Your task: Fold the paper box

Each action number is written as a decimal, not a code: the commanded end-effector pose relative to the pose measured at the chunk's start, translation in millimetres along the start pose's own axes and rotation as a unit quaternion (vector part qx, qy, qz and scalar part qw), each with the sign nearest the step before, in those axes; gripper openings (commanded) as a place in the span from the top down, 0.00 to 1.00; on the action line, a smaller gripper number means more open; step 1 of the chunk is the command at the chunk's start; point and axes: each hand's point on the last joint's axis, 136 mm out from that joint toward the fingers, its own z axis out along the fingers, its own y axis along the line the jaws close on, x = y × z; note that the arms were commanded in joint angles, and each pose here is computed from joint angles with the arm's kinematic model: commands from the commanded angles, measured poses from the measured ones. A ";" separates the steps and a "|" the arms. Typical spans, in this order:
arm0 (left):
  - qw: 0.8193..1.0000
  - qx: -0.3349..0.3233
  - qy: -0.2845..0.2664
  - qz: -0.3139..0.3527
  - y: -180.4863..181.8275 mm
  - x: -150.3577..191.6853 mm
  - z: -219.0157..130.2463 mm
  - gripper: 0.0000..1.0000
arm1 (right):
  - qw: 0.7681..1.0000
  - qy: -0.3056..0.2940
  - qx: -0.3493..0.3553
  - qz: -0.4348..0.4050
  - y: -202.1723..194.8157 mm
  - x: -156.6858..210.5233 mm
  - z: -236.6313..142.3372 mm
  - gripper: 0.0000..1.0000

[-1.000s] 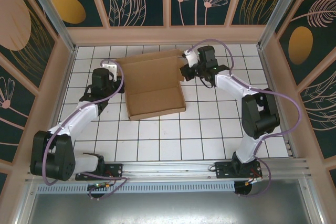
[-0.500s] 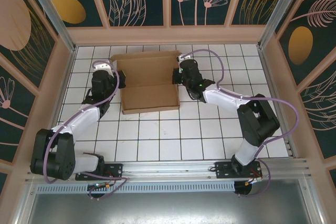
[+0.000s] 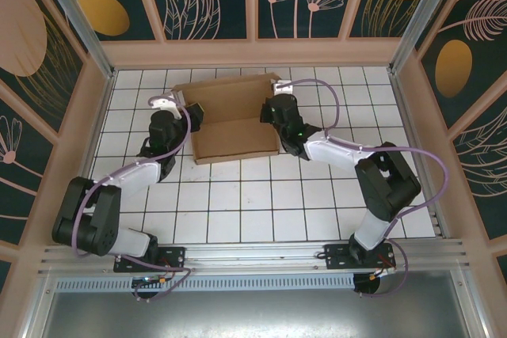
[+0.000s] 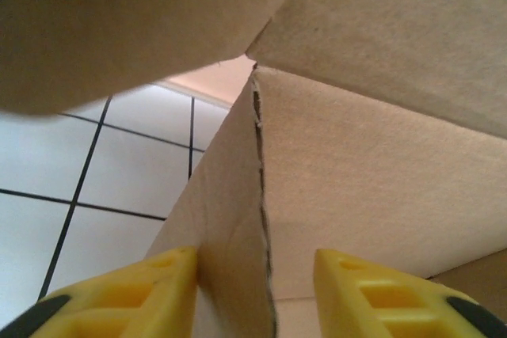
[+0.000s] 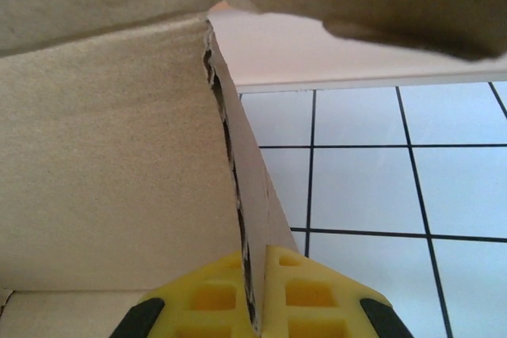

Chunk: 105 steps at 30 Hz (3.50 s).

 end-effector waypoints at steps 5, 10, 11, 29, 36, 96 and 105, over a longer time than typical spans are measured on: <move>0.997 0.065 0.026 0.016 -14.4 33.6 -3.8 0.71 | 0.996 -0.066 -0.056 0.002 13.2 -5.8 -17.5 1.00; 0.997 0.066 0.043 0.010 -7.3 50.6 -10.3 0.75 | 0.994 -0.076 -0.075 0.003 8.2 14.8 -25.4 1.00; 0.997 0.065 0.046 0.009 -5.4 54.4 -12.7 0.75 | 0.994 -0.074 -0.078 0.002 7.6 19.8 -26.4 1.00; 0.997 -0.013 0.081 -0.012 36.6 91.1 -39.0 0.82 | 0.997 -0.030 -0.051 0.050 -21.7 80.5 -44.0 1.00; 0.996 -0.019 0.086 -0.019 41.6 98.2 -44.3 0.82 | 0.994 -0.004 -0.059 0.093 -19.4 103.6 -46.7 1.00; 0.985 -0.031 0.077 0.154 14.9 34.8 -66.0 0.38 | 0.983 -0.025 -0.006 -0.183 -48.1 62.1 -38.6 1.00; 0.949 0.086 0.077 0.292 -10.7 11.3 -14.5 0.40 | 0.950 -0.004 -0.188 -0.251 -19.3 59.6 -39.8 1.00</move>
